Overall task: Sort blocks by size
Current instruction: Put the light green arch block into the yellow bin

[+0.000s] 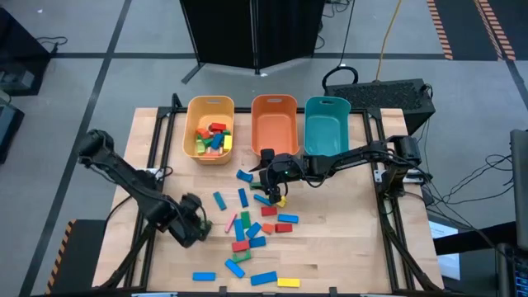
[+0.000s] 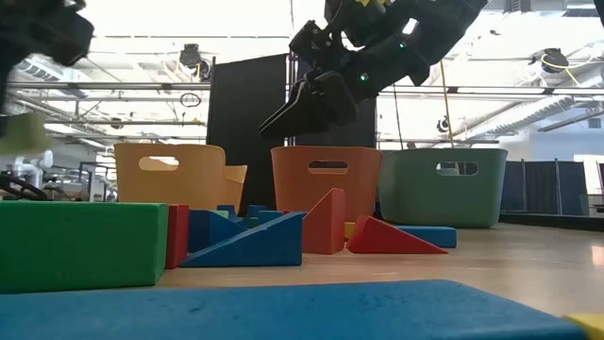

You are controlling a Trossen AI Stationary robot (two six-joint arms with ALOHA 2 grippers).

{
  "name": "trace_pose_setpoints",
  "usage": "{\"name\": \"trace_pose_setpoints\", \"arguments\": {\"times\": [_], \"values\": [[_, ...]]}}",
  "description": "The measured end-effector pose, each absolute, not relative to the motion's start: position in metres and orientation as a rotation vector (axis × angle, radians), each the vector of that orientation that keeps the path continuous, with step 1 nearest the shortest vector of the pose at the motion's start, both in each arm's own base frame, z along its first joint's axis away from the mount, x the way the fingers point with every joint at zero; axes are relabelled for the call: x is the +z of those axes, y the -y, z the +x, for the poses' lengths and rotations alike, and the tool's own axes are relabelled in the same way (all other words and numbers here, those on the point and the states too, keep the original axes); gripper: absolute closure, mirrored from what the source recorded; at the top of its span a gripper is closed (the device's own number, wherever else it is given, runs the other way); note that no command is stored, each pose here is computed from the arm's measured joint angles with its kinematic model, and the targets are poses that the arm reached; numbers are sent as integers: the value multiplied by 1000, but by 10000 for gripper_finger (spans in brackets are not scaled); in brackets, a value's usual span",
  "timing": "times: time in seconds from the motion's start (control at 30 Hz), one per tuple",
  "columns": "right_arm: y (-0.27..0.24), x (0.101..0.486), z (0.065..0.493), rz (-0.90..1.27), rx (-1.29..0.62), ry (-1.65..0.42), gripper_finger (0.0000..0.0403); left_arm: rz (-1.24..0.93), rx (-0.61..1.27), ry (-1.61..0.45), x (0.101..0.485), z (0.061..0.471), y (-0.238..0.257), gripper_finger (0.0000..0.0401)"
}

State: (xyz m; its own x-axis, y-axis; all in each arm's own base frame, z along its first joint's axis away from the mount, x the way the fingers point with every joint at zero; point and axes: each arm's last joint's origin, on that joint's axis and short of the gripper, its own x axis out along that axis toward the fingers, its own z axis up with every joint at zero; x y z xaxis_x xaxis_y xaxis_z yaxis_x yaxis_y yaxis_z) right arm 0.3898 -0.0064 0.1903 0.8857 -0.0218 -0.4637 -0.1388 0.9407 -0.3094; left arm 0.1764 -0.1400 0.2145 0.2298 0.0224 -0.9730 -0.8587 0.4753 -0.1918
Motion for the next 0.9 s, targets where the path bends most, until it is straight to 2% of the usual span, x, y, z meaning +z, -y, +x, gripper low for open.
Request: {"name": "trace_pose_setpoints", "arguments": {"times": [0.4,0.77,0.9], "values": [[7,190,390,-345,63,-483,156,-798,818,-972,254,169,65,358],[6,190,390,-345,67,-482,156,-766,842,-912,267,172,17,358],[6,191,390,-344,67,-472,156,-748,820,-866,288,178,0,358]]}}
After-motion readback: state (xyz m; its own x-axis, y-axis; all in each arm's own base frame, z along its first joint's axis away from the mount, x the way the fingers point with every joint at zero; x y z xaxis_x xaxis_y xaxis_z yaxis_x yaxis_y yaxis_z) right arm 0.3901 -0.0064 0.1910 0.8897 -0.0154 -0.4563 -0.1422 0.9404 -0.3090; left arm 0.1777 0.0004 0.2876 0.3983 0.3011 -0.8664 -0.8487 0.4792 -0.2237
